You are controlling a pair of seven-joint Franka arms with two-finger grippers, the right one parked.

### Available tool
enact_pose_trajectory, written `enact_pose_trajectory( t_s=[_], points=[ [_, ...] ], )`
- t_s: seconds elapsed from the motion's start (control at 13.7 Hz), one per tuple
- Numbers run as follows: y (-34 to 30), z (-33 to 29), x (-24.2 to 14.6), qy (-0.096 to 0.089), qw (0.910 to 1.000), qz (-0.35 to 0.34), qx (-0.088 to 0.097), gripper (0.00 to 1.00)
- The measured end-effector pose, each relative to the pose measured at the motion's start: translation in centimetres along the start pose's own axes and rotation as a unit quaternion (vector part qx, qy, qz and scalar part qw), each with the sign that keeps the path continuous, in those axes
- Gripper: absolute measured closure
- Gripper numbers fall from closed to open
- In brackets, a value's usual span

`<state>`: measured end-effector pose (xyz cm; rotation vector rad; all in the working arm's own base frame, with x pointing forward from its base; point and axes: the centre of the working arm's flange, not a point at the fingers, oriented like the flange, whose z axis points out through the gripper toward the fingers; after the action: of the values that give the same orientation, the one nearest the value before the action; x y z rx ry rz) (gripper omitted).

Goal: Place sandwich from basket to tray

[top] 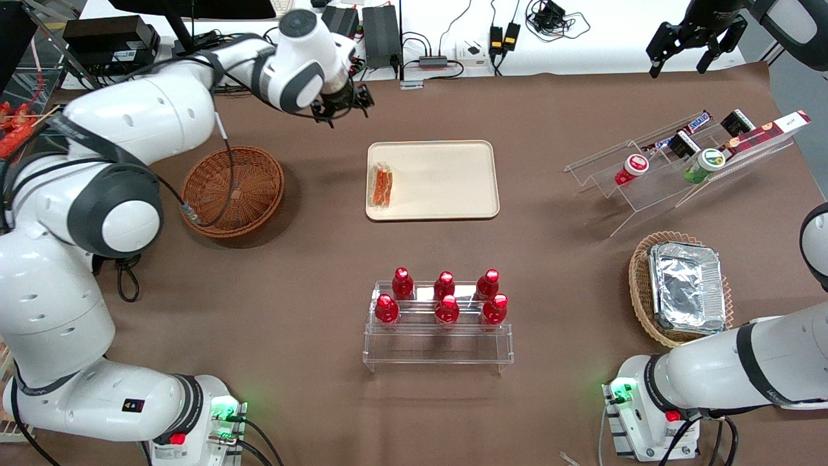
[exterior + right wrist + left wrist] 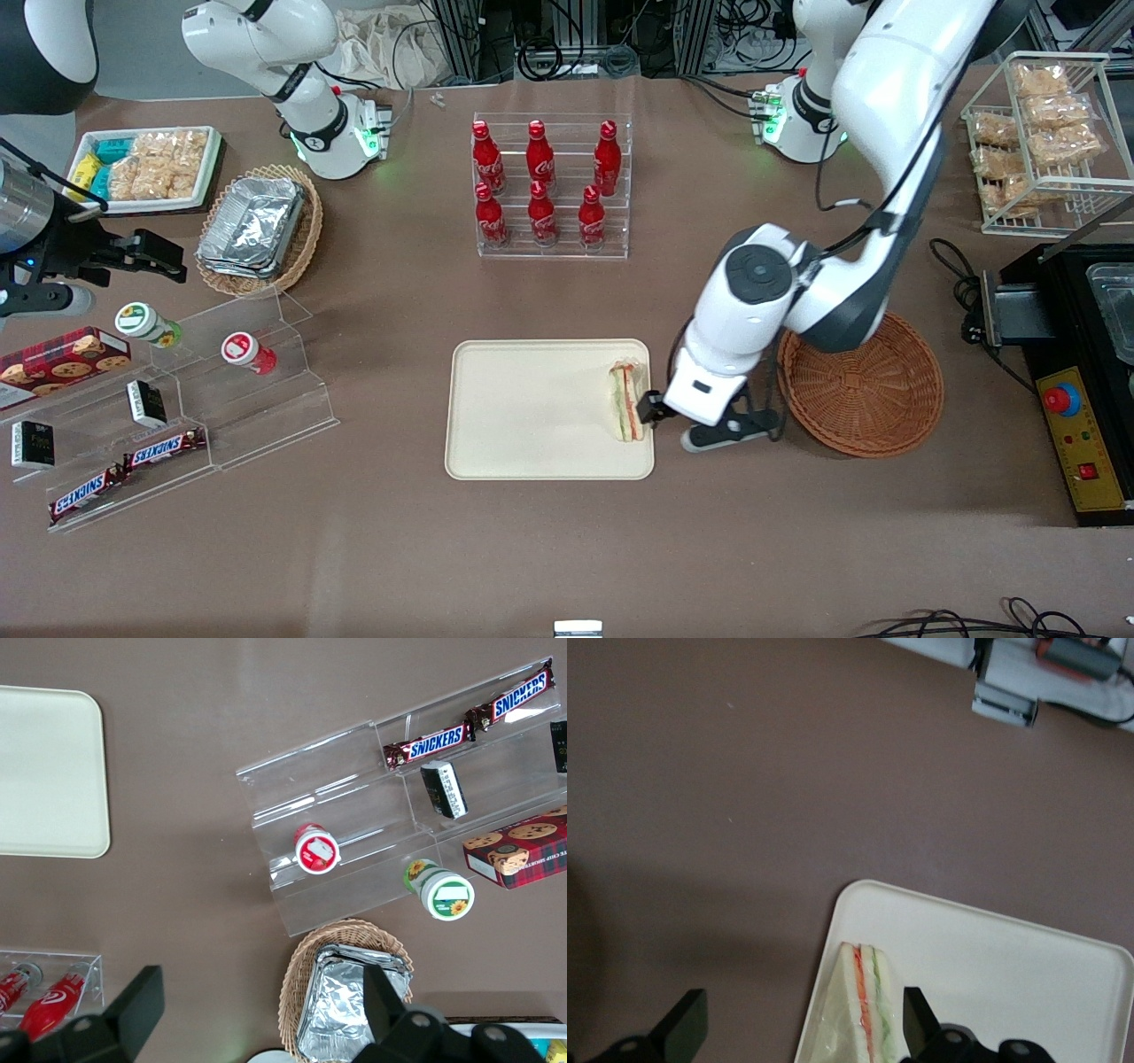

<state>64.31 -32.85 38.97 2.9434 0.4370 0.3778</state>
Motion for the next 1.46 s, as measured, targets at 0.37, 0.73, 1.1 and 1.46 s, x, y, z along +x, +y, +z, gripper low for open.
enact_pose_trajectory(
  t_s=[0.37,0.73,1.1,1.46],
  points=[
    [-5.2,-7.8,4.1,-0.02,0.9986,-0.041,0.027,0.0],
    [-13.0,-16.6,5.3,-0.124,0.9902,0.034,0.055,0.0],
    [-20.9,-24.6,5.0,-0.182,0.977,0.085,0.072,0.0],
    [-25.3,-29.8,3.3,-0.187,0.9759,0.079,0.08,0.0]
  ],
)
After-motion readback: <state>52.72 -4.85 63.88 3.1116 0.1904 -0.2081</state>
